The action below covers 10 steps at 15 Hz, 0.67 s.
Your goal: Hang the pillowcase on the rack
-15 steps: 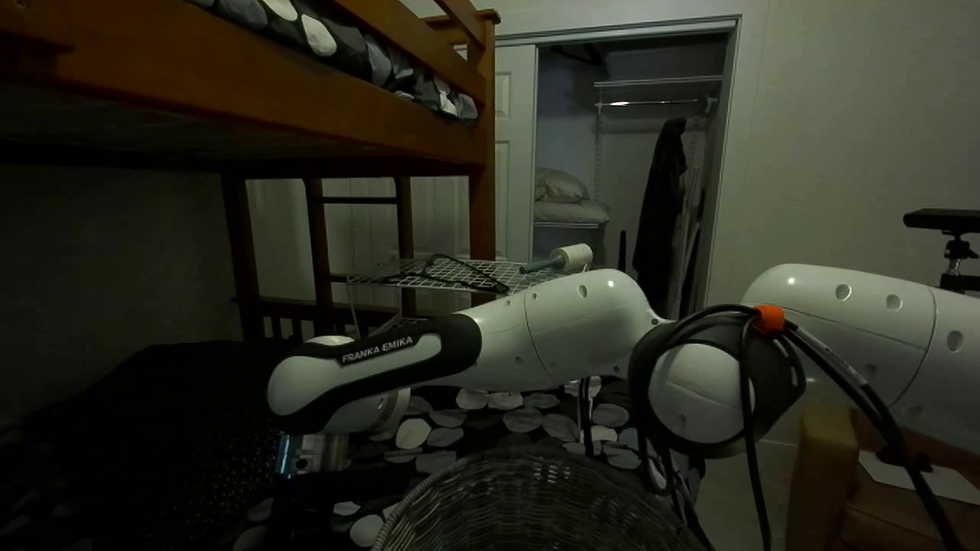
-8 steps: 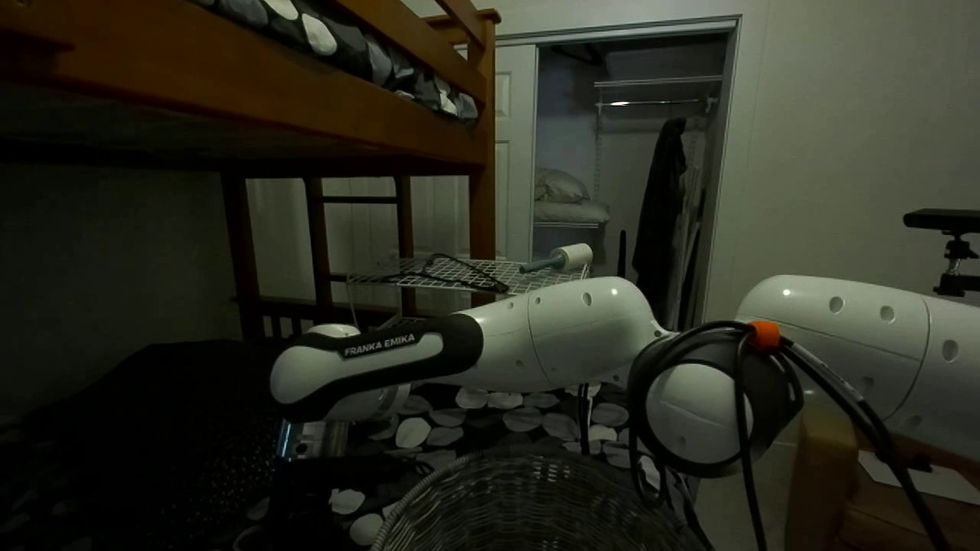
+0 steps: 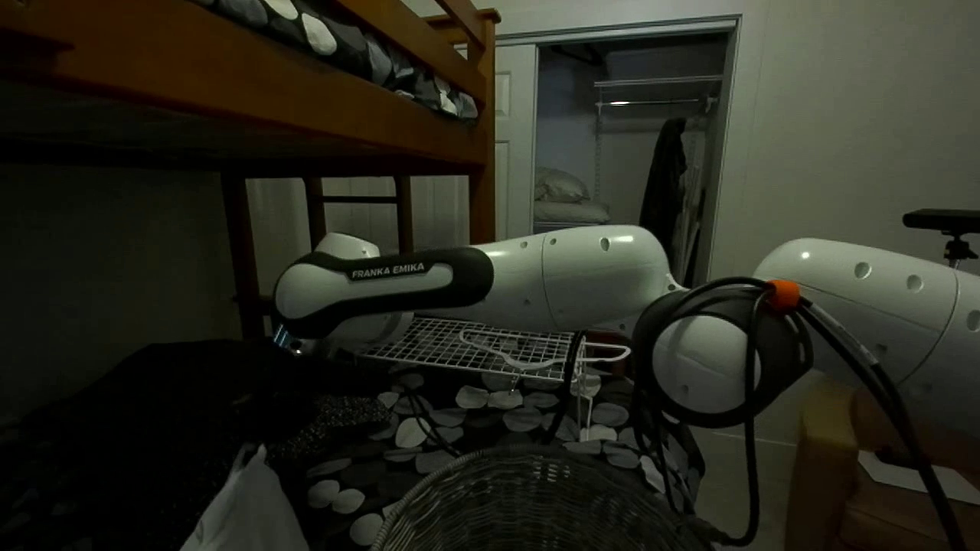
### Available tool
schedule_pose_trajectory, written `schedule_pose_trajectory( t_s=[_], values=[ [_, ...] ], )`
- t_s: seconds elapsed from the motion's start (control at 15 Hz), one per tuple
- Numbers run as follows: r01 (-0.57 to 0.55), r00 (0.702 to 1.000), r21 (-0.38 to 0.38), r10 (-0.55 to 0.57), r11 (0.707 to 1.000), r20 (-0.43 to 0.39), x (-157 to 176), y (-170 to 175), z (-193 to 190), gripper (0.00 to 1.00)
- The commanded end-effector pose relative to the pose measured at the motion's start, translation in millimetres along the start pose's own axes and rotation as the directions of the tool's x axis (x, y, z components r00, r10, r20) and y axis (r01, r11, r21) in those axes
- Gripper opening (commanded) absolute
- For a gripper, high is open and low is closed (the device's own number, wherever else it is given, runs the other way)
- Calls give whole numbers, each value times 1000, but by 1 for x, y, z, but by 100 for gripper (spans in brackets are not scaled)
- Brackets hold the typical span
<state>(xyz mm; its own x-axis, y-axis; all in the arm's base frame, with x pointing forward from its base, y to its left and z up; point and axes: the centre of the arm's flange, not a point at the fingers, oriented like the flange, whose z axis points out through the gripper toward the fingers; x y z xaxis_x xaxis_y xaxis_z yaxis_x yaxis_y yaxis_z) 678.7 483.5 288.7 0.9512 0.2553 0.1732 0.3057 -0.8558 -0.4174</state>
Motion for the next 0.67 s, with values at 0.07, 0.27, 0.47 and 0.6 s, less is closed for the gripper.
schedule_pose_trajectory(
  t_s=[0.07,0.27,0.47,0.6],
  values=[
    [-158,965,6,156,987,-209,-48,27,-58,1],
    [-152,954,27,153,988,-257,34,11,-55,3],
    [-186,933,38,189,982,-306,40,20,-64,3],
    [-188,932,39,191,981,-306,40,19,-65,1]
  ],
)
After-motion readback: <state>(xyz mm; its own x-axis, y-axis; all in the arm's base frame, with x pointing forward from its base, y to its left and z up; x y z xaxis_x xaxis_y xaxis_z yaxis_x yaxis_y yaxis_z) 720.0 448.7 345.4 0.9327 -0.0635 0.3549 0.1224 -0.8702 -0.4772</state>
